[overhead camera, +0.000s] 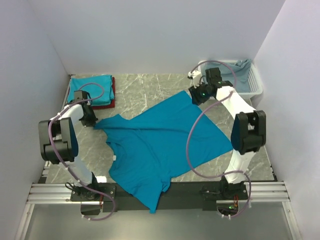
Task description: Fold and stack the t-shirts
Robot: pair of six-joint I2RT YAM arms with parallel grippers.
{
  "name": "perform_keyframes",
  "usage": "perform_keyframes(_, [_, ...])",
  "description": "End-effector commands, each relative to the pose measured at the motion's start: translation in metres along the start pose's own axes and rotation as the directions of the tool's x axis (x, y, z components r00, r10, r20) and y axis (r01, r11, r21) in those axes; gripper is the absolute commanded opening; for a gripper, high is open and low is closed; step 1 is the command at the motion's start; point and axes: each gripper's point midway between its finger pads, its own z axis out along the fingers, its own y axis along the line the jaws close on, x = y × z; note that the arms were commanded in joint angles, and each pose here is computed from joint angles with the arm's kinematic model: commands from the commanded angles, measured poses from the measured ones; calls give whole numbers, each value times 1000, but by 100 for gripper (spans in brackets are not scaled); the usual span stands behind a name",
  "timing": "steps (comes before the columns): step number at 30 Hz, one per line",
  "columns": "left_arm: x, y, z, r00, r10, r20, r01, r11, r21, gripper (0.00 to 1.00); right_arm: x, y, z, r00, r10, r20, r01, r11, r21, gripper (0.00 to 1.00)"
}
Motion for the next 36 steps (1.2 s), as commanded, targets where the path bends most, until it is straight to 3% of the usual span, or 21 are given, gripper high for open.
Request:
perform_keyframes(1, [-25, -3, -21, 993, -16, 115, 14, 1000, 14, 0, -32, -8, 21, 997, 65, 46, -66, 998, 23, 47])
perform_keyframes(8, [-29, -5, -26, 991, -13, 134, 10, 1000, 29, 0, -63, -31, 74, 966, 253, 45, -256, 962, 95, 48])
perform_keyframes(14, [-32, -9, -32, 988, -14, 152, 5, 998, 58, 0, -79, -57, 104, 957, 284, 63, -291, 945, 150, 52])
perform_keyframes(21, [-35, -14, -40, 985, -13, 171, -1, 996, 85, 0, -87, -73, 122, 970, 236, 55, -242, 954, 179, 60])
perform_keyframes(29, [-38, -18, -42, 984, -11, 178, -8, 994, 106, 0, -35, -74, 137, 988, 17, -152, 11, 983, 182, 57])
perform_keyframes(36, [-36, -18, -40, 986, -7, 168, -10, 995, 102, 0, -42, -62, 155, 989, -35, -143, 57, 987, 153, 55])
